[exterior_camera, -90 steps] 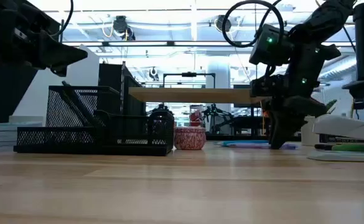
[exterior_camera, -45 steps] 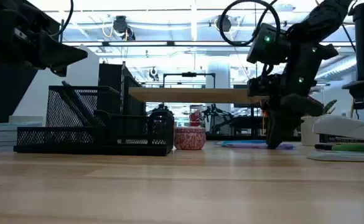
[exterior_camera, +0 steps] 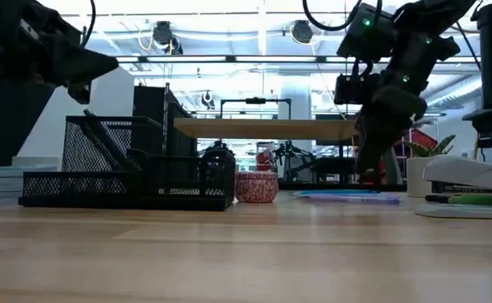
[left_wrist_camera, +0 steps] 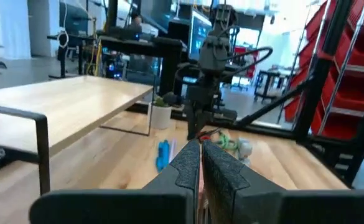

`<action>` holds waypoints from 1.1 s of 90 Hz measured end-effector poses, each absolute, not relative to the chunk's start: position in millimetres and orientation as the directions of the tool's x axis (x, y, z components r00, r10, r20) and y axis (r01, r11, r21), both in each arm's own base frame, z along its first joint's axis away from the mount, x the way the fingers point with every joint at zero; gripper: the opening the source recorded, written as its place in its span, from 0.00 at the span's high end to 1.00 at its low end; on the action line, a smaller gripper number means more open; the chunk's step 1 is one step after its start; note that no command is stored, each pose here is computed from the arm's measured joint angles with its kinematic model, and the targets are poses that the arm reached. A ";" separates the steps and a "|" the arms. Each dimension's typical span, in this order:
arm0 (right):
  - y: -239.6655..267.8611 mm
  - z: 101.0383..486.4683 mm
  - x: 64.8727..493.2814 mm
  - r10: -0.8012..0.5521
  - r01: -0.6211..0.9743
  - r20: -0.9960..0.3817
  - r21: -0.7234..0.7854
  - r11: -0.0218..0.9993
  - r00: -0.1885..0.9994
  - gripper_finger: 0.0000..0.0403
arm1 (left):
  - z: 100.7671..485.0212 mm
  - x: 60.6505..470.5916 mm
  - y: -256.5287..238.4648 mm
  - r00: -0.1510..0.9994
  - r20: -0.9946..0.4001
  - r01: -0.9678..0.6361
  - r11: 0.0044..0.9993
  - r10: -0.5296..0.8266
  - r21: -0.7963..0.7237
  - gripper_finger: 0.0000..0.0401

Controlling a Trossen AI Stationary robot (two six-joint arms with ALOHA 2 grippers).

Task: Stock shelves
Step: Put the purple pen into the desk organizer

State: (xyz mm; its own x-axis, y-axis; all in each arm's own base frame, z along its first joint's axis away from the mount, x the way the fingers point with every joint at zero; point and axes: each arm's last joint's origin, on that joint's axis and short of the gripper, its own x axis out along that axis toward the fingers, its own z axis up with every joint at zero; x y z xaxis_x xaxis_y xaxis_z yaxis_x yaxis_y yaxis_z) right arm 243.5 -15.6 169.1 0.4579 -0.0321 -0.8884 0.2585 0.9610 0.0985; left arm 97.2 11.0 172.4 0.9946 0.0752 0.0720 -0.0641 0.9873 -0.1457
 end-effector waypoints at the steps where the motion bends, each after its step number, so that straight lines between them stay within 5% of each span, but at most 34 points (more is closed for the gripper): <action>1: -15.4 169.1 243.5 -0.025 0.257 -0.889 0.105 0.961 0.458 1.00 | 172.3 97.2 11.0 0.995 0.071 -0.064 0.987 0.075 -0.146 0.99; 30: 0.9 171.7 253.6 0.028 0.263 -0.844 0.198 0.944 0.535 0.69 | 171.5 97.2 11.0 0.995 0.062 -0.065 0.987 0.075 -0.147 0.99; 44: 4.0 162.3 267.1 0.006 0.307 -0.881 0.171 0.936 0.472 0.60 | 171.5 97.2 11.0 0.995 0.062 -0.066 0.987 0.075 -0.147 0.99; 84: 0.4 137.2 314.9 -0.055 0.243 -0.986 -0.016 0.970 0.155 0.68 | 171.3 97.2 11.0 0.995 0.060 -0.066 0.987 0.075 -0.147 0.99; 99: 0.7 124.8 316.5 -0.033 0.242 -0.993 -0.006 0.970 0.110 0.83 | 171.4 97.2 11.0 0.995 0.060 -0.066 0.987 0.076 -0.148 0.99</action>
